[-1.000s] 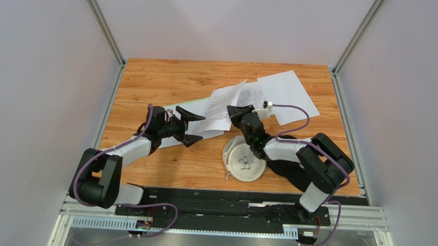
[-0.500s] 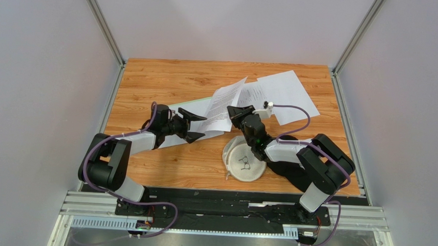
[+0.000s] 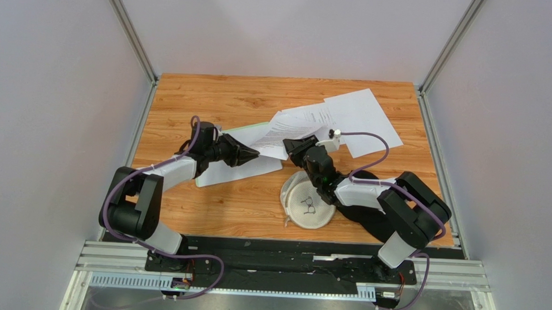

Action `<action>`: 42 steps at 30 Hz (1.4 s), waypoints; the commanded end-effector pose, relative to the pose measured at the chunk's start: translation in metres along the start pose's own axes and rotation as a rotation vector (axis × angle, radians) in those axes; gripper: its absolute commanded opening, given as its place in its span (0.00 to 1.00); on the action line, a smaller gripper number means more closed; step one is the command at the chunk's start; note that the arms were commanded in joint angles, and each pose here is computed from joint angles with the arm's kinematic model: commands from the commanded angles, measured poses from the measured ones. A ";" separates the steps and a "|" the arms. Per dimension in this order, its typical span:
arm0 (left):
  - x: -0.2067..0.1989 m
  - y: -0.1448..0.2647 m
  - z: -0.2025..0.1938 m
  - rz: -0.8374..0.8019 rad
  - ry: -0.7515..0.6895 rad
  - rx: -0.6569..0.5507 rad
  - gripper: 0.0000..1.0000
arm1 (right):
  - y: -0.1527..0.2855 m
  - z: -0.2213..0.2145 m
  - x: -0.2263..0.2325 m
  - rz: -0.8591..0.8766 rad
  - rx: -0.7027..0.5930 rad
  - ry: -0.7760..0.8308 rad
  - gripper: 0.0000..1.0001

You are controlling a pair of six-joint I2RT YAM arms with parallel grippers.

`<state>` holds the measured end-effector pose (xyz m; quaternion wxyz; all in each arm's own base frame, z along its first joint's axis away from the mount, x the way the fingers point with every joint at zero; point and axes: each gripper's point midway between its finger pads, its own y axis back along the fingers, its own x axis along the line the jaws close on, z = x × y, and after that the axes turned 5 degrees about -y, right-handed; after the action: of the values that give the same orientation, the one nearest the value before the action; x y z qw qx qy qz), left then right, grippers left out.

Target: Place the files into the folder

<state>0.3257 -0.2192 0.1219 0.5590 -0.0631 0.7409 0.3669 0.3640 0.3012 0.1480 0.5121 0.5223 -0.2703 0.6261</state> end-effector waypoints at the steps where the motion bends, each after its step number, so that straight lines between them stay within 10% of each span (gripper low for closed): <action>1: 0.005 0.010 0.010 0.078 -0.194 -0.038 0.13 | 0.005 -0.007 -0.002 -0.020 0.059 0.081 0.22; 6: 0.020 0.015 0.023 0.204 -0.376 -0.006 0.00 | 0.015 -0.029 -0.013 -0.048 0.265 0.310 0.34; 10: 0.019 0.022 0.043 0.251 -0.555 0.038 0.00 | 0.024 -0.043 -0.023 -0.001 0.451 0.513 0.81; 14: 0.038 0.035 0.061 0.419 -0.680 0.119 0.00 | 0.037 -0.041 -0.035 -0.016 0.711 0.640 0.82; 26: 0.100 0.076 0.087 0.783 -0.780 0.266 0.00 | -0.085 0.040 -0.050 -0.175 0.682 0.940 0.82; 42: 0.128 0.091 0.132 1.073 -0.831 0.231 0.00 | -0.119 -0.001 -0.078 -0.121 0.861 0.840 0.75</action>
<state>0.3246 -0.0445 0.0290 0.5467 0.5039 0.4594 0.4860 0.4736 0.2900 0.0424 0.3972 0.3824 0.2921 0.7815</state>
